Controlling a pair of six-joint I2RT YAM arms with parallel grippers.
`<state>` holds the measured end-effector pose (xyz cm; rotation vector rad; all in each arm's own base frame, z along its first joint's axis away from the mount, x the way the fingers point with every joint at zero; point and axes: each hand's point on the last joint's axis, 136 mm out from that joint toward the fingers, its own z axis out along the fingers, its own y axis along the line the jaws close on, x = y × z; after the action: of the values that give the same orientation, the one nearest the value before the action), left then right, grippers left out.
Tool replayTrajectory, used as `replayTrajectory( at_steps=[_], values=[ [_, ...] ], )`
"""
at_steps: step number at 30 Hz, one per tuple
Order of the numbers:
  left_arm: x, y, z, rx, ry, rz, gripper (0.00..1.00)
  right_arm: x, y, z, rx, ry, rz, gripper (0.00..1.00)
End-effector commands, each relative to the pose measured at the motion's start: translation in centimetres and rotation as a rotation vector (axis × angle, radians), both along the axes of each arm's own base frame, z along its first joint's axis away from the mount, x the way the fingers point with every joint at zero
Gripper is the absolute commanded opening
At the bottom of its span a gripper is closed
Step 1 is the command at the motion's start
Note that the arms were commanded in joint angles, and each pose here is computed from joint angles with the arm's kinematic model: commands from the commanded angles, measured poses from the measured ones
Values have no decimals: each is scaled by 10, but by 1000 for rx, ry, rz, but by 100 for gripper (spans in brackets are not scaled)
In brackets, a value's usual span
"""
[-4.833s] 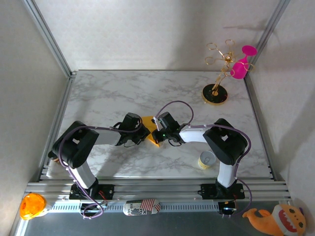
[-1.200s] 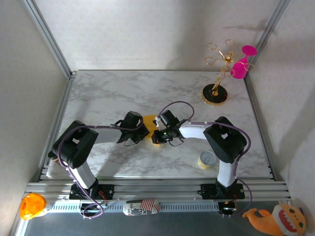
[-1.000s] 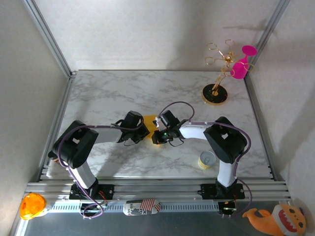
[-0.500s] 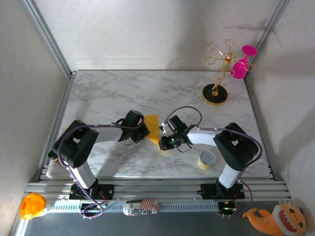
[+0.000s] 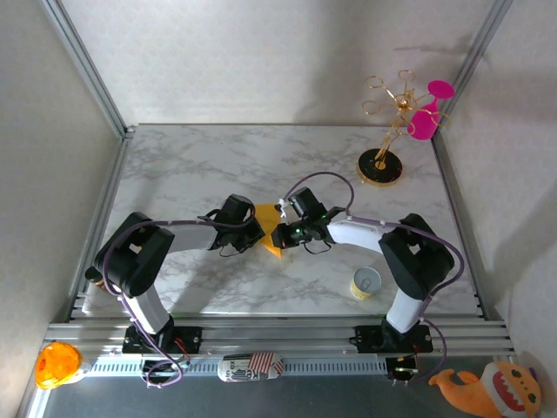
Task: Fold a paper plane with a square sheet of paper (pick it up from the middle)
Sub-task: Third fold the triangle at the center of the table.
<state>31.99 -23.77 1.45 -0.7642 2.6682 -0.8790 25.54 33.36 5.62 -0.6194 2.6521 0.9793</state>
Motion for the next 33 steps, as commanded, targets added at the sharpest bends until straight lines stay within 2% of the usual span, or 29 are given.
replayTrajectory(
  at_steps=[1,9,14,17,24,28,33],
  values=[
    [-16,19,-25,103,93,27,7,-5,8,-12,-20,32,11,7],
    [-8,10,-11,66,58,14,8,-7,-6,-38,-110,61,-21,6],
    [9,-13,32,-54,-65,-36,16,-10,-15,-53,-164,78,-37,6],
    [8,-14,45,-74,-108,-52,20,-12,-19,-61,-188,95,-43,5],
    [-15,-23,32,-67,-107,-115,14,-15,-25,-69,-225,118,-57,5],
    [-20,-24,21,-39,-88,-126,9,-16,-28,-73,-237,128,-61,4],
    [-24,-27,12,-36,-73,-146,7,-18,-30,-74,-248,133,-64,4]
  ],
)
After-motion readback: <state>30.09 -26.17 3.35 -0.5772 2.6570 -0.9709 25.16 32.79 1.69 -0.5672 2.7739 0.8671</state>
